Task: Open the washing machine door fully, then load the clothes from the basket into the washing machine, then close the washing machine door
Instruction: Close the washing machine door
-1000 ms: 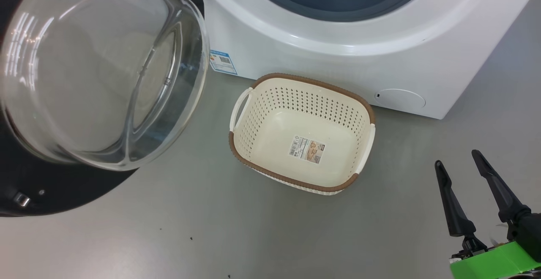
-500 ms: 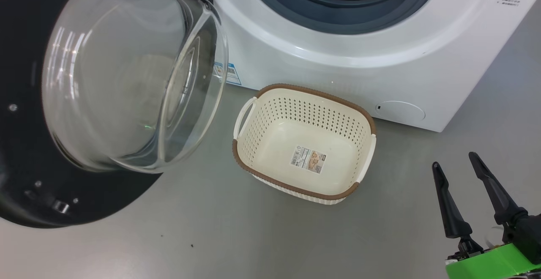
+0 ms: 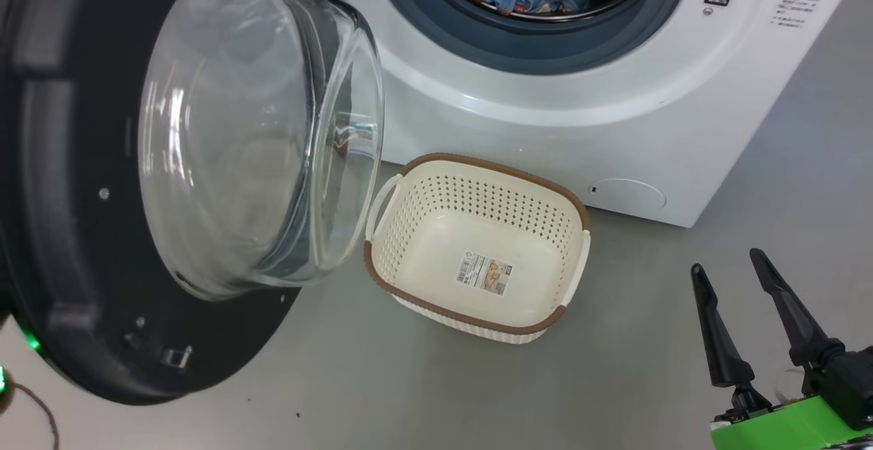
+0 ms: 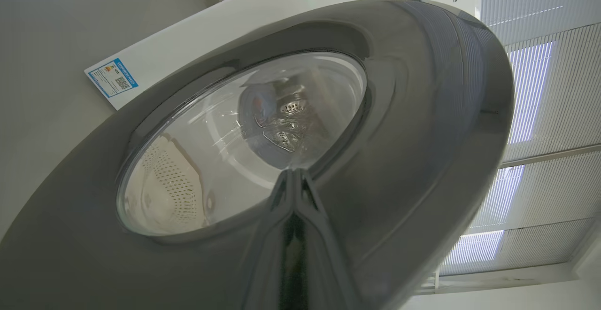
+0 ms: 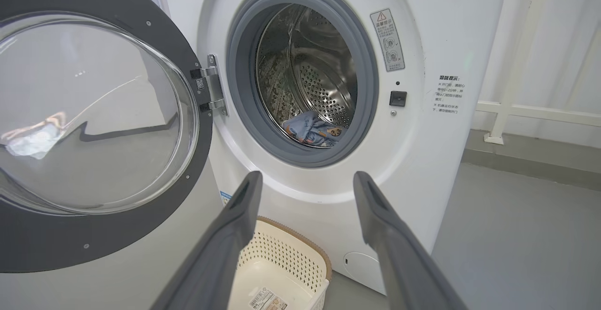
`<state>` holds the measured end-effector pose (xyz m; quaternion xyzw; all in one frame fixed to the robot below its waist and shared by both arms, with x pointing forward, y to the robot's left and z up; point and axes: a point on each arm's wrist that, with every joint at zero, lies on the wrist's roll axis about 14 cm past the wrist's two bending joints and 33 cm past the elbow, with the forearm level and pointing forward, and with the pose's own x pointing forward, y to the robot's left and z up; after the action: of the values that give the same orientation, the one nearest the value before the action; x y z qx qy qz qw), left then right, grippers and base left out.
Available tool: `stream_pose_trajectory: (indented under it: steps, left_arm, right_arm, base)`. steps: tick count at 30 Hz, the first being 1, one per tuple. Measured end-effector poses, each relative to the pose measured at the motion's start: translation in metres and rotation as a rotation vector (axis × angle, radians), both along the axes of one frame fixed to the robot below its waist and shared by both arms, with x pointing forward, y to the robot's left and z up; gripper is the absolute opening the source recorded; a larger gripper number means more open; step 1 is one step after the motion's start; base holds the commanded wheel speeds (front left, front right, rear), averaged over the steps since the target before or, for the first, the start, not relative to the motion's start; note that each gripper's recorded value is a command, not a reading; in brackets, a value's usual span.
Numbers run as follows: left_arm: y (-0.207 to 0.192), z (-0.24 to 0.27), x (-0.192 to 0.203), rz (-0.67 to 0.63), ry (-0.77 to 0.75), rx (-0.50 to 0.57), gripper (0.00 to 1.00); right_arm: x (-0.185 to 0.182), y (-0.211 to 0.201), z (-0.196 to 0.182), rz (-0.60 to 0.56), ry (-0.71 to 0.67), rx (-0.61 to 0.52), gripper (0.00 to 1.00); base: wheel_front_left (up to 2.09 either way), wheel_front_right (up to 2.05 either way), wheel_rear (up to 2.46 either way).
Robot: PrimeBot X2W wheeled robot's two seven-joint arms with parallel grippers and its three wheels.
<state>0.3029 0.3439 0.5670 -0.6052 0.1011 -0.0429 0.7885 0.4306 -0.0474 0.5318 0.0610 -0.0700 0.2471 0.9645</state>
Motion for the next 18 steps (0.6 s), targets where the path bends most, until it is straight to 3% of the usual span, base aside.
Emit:
stream_pose_trajectory:
  steps: [18]
  left_arm:
    - [-0.078, -0.002, 0.025, -0.250, -0.047, -0.083, 0.00]
  right_arm:
    - [-0.017, -0.036, 0.005, -0.121, -0.005, 0.021, 1.00]
  base:
    - [0.00, 0.00, 0.00]
